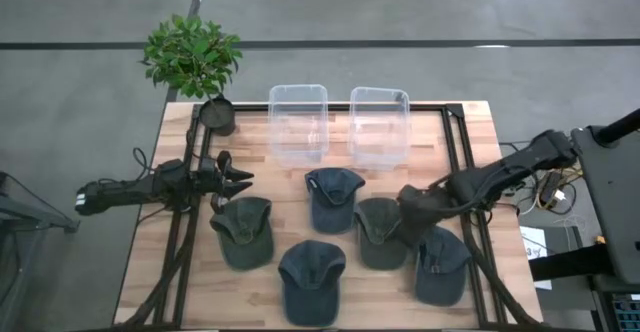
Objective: Pick & Place hat
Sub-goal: Put the right green cap into the left transparent bin
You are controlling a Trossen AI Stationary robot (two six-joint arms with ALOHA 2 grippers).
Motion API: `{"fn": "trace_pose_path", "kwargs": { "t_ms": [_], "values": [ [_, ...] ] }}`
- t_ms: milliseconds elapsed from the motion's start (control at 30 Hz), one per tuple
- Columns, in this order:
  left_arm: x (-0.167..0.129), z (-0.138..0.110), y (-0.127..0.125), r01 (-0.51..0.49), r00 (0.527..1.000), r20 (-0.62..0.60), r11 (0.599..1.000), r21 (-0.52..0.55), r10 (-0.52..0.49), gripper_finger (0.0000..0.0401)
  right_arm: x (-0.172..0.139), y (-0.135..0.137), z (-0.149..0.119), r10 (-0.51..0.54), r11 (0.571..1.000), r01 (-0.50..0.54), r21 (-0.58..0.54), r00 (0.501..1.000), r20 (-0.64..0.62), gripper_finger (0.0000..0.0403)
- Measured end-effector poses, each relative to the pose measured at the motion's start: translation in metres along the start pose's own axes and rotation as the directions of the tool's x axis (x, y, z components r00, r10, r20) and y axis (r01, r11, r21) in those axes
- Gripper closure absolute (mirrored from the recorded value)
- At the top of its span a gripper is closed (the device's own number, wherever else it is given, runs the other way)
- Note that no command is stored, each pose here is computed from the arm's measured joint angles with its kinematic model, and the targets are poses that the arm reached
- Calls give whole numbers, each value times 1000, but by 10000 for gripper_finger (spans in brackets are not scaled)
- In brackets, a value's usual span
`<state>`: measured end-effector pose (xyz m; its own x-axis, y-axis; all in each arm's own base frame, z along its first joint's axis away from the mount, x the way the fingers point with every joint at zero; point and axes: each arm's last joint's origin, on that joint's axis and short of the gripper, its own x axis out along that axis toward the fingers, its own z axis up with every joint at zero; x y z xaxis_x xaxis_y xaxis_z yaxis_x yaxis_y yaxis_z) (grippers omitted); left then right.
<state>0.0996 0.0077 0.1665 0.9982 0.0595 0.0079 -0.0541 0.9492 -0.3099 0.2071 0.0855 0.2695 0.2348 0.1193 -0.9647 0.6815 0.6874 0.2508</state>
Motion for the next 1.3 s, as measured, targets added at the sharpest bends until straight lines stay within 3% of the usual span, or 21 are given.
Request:
{"fn": "trace_pose_path", "kwargs": {
  "t_ms": [200, 400, 700, 967, 1300],
  "values": [
    [0, 0, 0, 0, 1000, 0, 1000, 0, 0, 282, 20, -1, 0, -73, 995, 75, 59, 997, -36, 374],
    [0, 0, 0, 0, 1000, 0, 1000, 0, 0, 282, 25, -8, -3, -83, 989, 88, 117, 996, -44, 364],
    [0, 0, 0, 0, 1000, 0, 1000, 0, 0, 282, 22, -12, -5, -67, 986, 73, 148, 997, -41, 263],
    [0, 0, 0, 0, 1000, 0, 1000, 0, 0, 282, 43, -12, -4, -105, 976, 116, 186, 992, -66, 165],
    [0, 0, 0, 0, 1000, 0, 1000, 0, 0, 282, 75, -8, -2, -185, 964, 200, 172, 978, -100, 133]
  ]
}}
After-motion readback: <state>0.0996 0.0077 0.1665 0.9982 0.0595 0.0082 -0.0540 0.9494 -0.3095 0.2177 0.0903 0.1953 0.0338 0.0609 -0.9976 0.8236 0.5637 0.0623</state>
